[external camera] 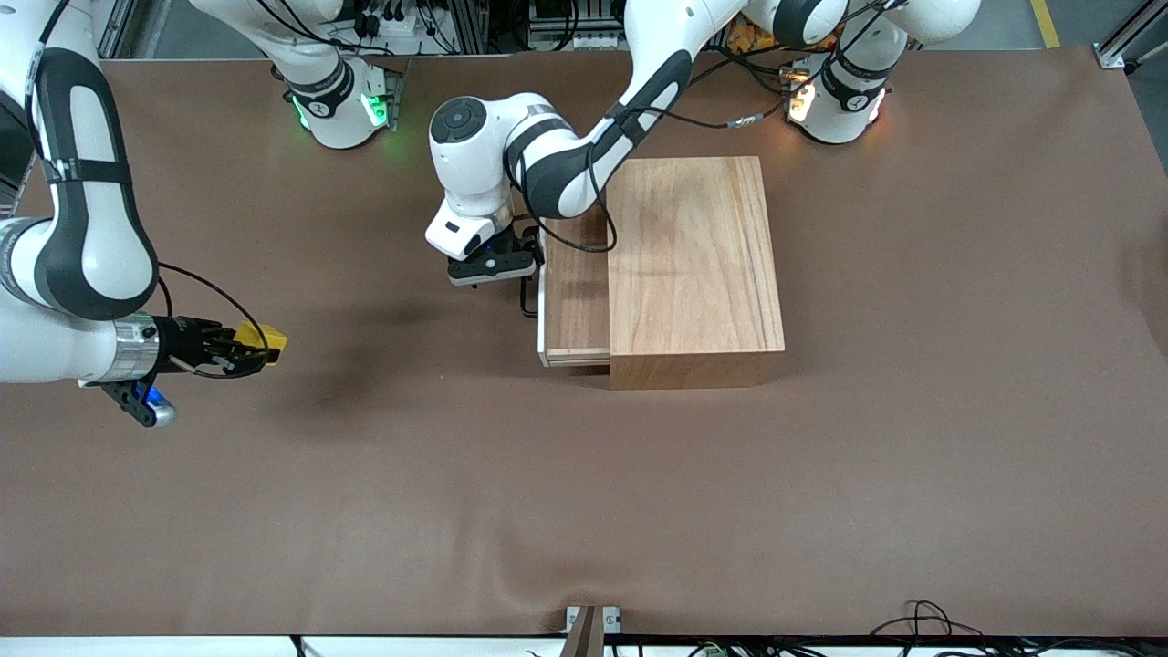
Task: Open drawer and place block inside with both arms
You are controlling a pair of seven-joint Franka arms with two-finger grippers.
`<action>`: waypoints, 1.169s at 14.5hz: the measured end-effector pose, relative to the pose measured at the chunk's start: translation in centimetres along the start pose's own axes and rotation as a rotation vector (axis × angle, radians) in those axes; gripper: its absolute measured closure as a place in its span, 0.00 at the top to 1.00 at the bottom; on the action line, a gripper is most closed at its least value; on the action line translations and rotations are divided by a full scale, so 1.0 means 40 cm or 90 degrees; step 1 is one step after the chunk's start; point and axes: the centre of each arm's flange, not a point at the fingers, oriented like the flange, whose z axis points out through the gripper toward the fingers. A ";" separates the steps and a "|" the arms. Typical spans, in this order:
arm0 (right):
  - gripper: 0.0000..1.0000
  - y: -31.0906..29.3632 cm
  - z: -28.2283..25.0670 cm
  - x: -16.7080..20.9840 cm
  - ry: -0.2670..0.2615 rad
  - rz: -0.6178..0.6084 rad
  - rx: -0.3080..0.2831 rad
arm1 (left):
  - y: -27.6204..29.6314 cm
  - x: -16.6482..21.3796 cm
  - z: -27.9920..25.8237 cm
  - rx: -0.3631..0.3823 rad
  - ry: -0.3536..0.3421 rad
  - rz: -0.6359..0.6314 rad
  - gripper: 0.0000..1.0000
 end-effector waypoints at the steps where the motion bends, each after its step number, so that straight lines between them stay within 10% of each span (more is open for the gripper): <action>1: 0.56 0.000 0.002 0.001 0.000 0.000 0.000 | 0.004 -0.004 -0.003 -0.007 -0.004 -0.002 1.00; 10: 0.56 0.003 0.012 0.007 -0.003 0.003 -0.002 | 0.025 -0.006 -0.059 -0.037 -0.006 -0.005 1.00; 17: 0.56 0.005 0.019 0.011 -0.005 0.005 -0.003 | -0.021 0.091 -0.382 -0.079 0.009 -0.038 1.00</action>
